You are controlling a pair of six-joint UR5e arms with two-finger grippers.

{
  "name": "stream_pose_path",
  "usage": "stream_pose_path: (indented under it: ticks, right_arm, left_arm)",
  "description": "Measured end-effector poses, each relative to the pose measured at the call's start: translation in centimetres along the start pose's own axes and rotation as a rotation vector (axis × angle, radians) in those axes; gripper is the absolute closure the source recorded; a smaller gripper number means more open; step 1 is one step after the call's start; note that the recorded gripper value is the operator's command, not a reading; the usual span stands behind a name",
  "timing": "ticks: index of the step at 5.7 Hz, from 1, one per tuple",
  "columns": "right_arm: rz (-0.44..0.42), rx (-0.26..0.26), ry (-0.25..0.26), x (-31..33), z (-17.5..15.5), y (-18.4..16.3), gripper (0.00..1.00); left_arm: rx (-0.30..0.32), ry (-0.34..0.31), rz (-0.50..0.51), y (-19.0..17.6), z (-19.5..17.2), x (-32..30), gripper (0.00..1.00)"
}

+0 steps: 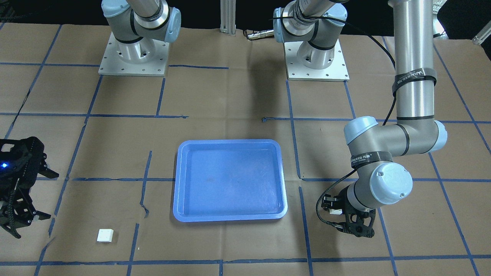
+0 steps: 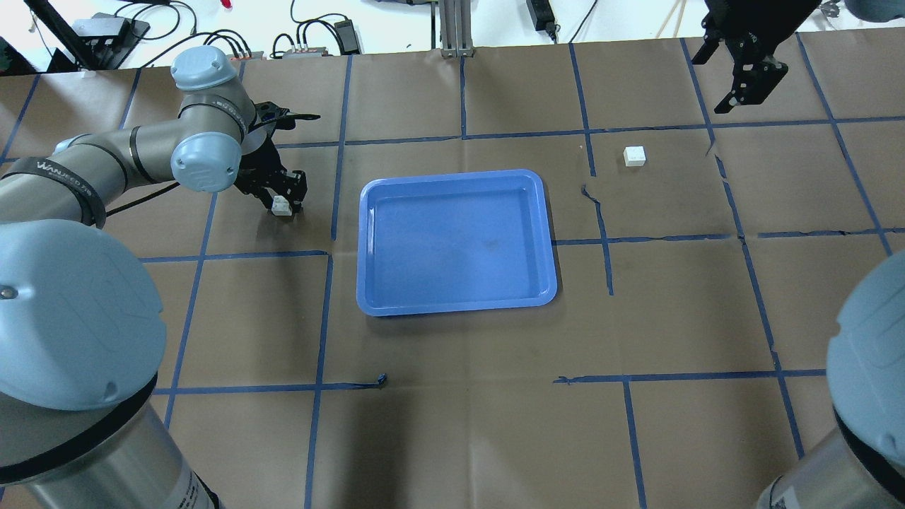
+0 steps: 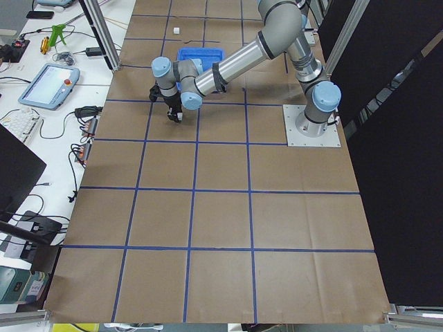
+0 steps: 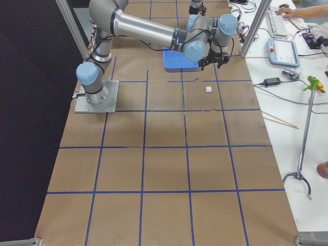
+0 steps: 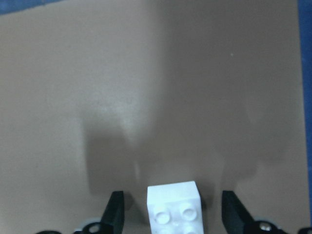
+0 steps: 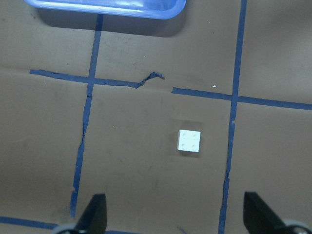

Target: Assemble white blocks and place on blue tray

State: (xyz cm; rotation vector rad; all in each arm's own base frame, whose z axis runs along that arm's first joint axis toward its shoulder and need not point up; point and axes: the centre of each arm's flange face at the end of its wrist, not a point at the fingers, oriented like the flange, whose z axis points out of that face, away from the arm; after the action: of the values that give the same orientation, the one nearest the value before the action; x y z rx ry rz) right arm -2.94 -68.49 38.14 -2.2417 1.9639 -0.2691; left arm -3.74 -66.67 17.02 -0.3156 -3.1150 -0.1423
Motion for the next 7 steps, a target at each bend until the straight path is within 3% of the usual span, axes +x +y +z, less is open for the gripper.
stream_pose_path:
  ticks: [1,3,5,7]
  right_arm:
    - [0.018,0.054,-0.015,0.6,2.4,1.4,0.0]
    - [0.06,0.152,-0.046,1.7,7.3,2.9,0.0]
    - [0.083,0.186,-0.03,2.5,12.4,4.5,0.0]
    - [0.118,0.187,0.051,2.4,15.7,5.0,0.0]
  left_arm:
    - [-0.001,0.001,0.015,0.0,-0.2,0.0,0.94]
    - [-0.006,0.004,0.104,0.5,-2.6,0.3,0.95]
    - [0.0,-0.003,0.464,1.9,-5.6,3.0,0.94]
    - [-0.022,-0.079,0.863,2.0,-7.8,10.1,0.93]
